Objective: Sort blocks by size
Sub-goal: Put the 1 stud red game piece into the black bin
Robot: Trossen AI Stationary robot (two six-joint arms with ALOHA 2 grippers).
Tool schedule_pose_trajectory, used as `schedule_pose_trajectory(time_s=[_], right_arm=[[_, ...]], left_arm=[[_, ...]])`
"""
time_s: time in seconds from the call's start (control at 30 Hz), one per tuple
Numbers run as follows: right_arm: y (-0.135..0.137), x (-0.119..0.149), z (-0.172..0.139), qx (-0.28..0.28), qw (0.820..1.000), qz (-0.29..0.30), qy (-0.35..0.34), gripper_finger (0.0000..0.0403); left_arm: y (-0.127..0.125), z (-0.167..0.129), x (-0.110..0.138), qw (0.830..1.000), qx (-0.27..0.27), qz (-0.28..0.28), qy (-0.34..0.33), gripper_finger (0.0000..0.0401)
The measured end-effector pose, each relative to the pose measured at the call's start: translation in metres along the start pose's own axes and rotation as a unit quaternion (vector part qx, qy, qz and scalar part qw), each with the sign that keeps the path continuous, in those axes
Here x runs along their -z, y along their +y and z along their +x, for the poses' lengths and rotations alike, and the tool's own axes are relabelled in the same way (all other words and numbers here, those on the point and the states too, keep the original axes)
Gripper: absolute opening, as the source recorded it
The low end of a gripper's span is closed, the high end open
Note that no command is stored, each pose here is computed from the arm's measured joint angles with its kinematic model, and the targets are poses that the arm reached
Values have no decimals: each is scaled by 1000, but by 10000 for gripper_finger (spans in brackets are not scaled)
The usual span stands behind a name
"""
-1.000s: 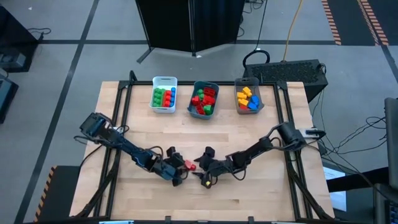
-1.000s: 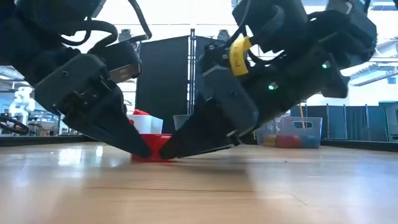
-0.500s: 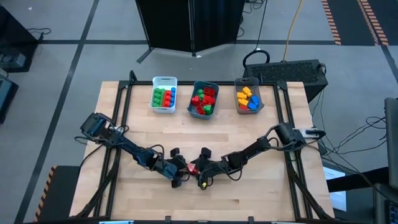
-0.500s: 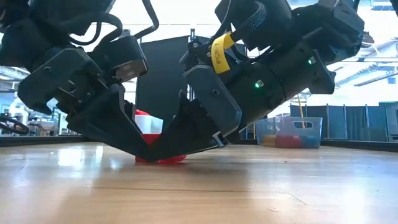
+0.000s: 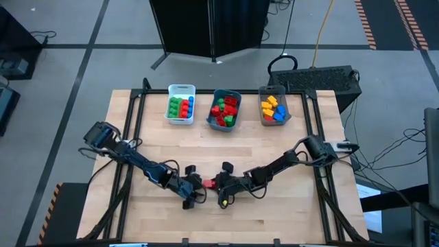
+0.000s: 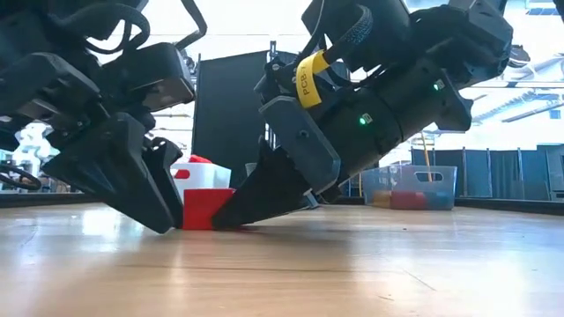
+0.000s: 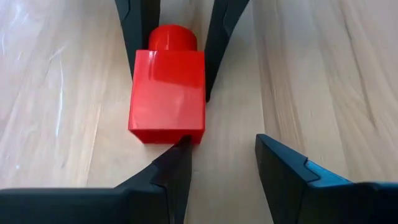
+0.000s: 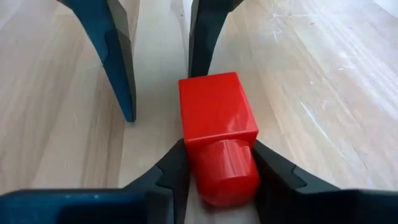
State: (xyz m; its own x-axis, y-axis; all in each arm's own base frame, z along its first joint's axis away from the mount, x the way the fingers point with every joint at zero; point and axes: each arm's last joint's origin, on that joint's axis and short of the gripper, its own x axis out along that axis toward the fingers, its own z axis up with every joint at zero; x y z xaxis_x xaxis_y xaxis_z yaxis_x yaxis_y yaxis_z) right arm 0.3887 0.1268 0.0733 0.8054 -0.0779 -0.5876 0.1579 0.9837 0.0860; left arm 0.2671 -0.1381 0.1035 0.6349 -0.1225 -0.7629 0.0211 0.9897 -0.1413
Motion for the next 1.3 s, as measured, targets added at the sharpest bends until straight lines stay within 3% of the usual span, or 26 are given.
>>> schedule_pose_trajectory(time_s=[0.3,0.5,1.13,1.3], right_arm=[[2,-5,-6,-8,1000,-10,-2,115],[0,-20,-29,6,998,-54,31,117],[-37,-60,-111,165,972,-124,114,119],[-46,-67,-138,192,968,-114,114,119]], left_arm=[[2,-8,1,1000,-19,1,14,160],[3,-9,2,999,-29,3,18,160],[6,-9,1,998,-62,17,2,160],[11,-7,-5,993,-108,12,-42,160]])
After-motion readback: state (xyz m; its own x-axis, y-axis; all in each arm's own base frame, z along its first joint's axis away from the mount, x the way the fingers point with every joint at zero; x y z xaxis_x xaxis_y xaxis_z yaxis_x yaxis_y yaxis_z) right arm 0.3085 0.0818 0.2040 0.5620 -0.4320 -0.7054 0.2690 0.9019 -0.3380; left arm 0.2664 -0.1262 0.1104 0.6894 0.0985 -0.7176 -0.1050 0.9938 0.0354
